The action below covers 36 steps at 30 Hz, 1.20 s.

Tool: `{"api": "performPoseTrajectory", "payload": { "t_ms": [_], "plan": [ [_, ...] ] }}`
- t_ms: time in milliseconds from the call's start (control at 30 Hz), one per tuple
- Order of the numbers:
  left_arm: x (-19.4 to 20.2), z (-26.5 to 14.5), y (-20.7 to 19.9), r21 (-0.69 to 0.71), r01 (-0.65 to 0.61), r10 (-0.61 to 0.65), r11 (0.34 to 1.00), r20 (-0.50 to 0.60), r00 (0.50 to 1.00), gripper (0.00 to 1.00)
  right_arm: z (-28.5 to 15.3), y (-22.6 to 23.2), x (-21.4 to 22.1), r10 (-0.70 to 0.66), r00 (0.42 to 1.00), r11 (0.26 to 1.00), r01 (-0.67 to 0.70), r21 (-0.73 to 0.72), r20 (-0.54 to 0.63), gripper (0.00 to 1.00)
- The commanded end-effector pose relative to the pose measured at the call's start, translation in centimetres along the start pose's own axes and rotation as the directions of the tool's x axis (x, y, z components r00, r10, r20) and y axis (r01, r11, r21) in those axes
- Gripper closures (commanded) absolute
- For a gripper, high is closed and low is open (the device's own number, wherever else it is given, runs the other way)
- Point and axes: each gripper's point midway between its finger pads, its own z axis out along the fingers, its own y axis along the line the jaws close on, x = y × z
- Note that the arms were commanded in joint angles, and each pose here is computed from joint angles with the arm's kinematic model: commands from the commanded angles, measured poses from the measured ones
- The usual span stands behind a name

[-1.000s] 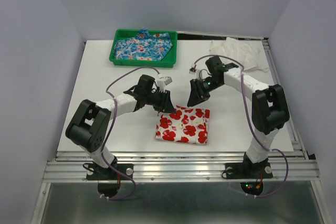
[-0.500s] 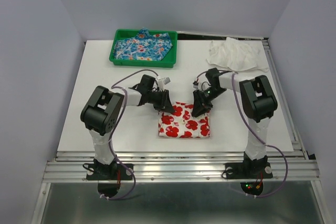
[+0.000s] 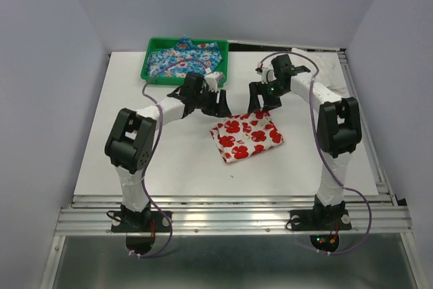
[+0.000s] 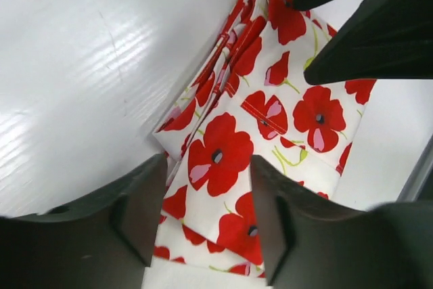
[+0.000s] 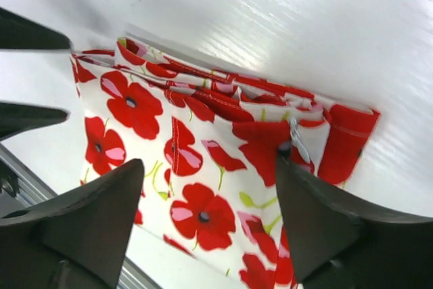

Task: Fold and stack the skirts
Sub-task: Fold the skirt, then neatly place the folded skirt to the corner

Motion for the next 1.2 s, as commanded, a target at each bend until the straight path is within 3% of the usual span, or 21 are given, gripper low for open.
{"api": "performPoseTrajectory", "payload": {
  "t_ms": [0, 67, 100, 133, 233, 300, 467, 567, 600, 767, 800, 833, 867, 900, 1000, 1167],
  "plan": [
    [-6.6, -6.7, -3.1, -0.108, -0.154, 0.171, 0.982, 0.177, 0.969, 0.31, -5.8, 1.4, -2.5, -0.07, 0.989, 0.994, 0.058, 0.098, 0.128, 0.14],
    [-5.8, -8.9, -4.5, -0.089, -0.107, 0.122, 0.99, 0.189, 0.974, 0.21, -7.7, 1.4, -2.2, -0.085, 0.985, 0.985, 0.06, 0.162, 0.152, 0.11],
    [-5.1, -9.6, -5.0, -0.073, -0.077, 0.09, 0.994, 0.191, 0.977, 0.05, -8.1, 1.2, -2.0, -0.087, 0.985, 0.981, 0.058, 0.185, 0.152, 0.11],
    [-3.0, -9.7, -5.0, -0.062, 0.025, -0.015, 0.998, 0.168, 0.986, 0.01, -8.4, 0.5, -1.7, -0.092, 0.985, 0.972, 0.057, 0.228, 0.147, 0.11],
    [-0.8, -11.1, -5.8, -0.047, 0.149, -0.139, 0.988, 0.172, 0.975, 0.01, -8.4, -0.6, 0.3, -0.079, 0.992, 0.96, 0.049, 0.277, 0.1, 0.11],
    [2.5, -11.1, -5.2, -0.069, 0.264, -0.255, 0.962, 0.115, 0.96, 0.01, -7.8, -1.9, 1.8, -0.053, 0.997, 0.953, 0.033, 0.3, 0.058, 0.11],
    [4.4, -10.7, -4.9, -0.055, 0.309, -0.3, 0.95, 0.132, 0.945, 0.02, -5.7, -3.2, 4.4, -0.009, 1.0, 0.96, 0.014, 0.28, -0.019, 0.11],
    [3.9, -10.2, -5.2, -0.023, 0.288, -0.283, 0.957, 0.132, 0.95, 0.13, -4.2, -3.8, 5.2, 0.024, 0.999, 0.969, -0.014, 0.245, -0.038, 0.12],
    [3.6, -10.1, -5.5, -0.007, 0.274, -0.271, 0.962, 0.134, 0.953, 0.26, -3.9, -3.9, 5.3, 0.03, 0.999, 0.97, -0.019, 0.241, -0.043, 0.12],
    [1.8, -8.8, -8.8, 0.114, 0.145, -0.16, 0.983, 0.132, 0.978, 0.48, -3.8, -4.7, 5.7, 0.081, 0.996, 0.976, -0.072, 0.207, -0.035, 0.11],
    [1.2, -8.5, -9.4, 0.131, 0.108, -0.126, 0.985, 0.14, 0.982, 0.62, -4.0, -4.9, 5.6, 0.092, 0.995, 0.976, -0.085, 0.2, -0.026, 0.11],
    [0.5, -7.4, -10.4, 0.145, 0.049, -0.068, 0.988, 0.129, 0.989, 0.68, -4.2, -5.0, 5.7, 0.112, 0.993, 0.977, -0.106, 0.186, -0.022, 0.11],
    [0.4, -6.7, -10.9, 0.15, 0.023, -0.04, 0.988, 0.113, 0.993, 0.8, -4.2, -4.8, 5.7, 0.117, 0.993, 0.979, -0.111, 0.172, -0.021, 0.11],
    [0.1, -5.9, -11.1, 0.143, 0.011, -0.024, 0.99, 0.094, 0.995, 0.8, -4.3, -5.0, 5.7, 0.133, 0.991, 0.978, -0.128, 0.165, -0.017, 0.11],
    [-1.4, -3.1, -12.6, 0.183, 0.011, -0.022, 0.983, 0.06, 0.998, 0.94, -4.3, -4.8, 5.6, 0.166, 0.986, 0.98, -0.164, 0.109, -0.011, 0.11],
    [-2.2, 1.0, -14.4, 0.271, -0.007, 0.001, 0.962, 0.019, 1.0, 1.0, -3.3, -4.6, 6.6, 0.236, 0.971, 0.971, -0.235, 0.032, -0.043, 0.14]
  ]
}}
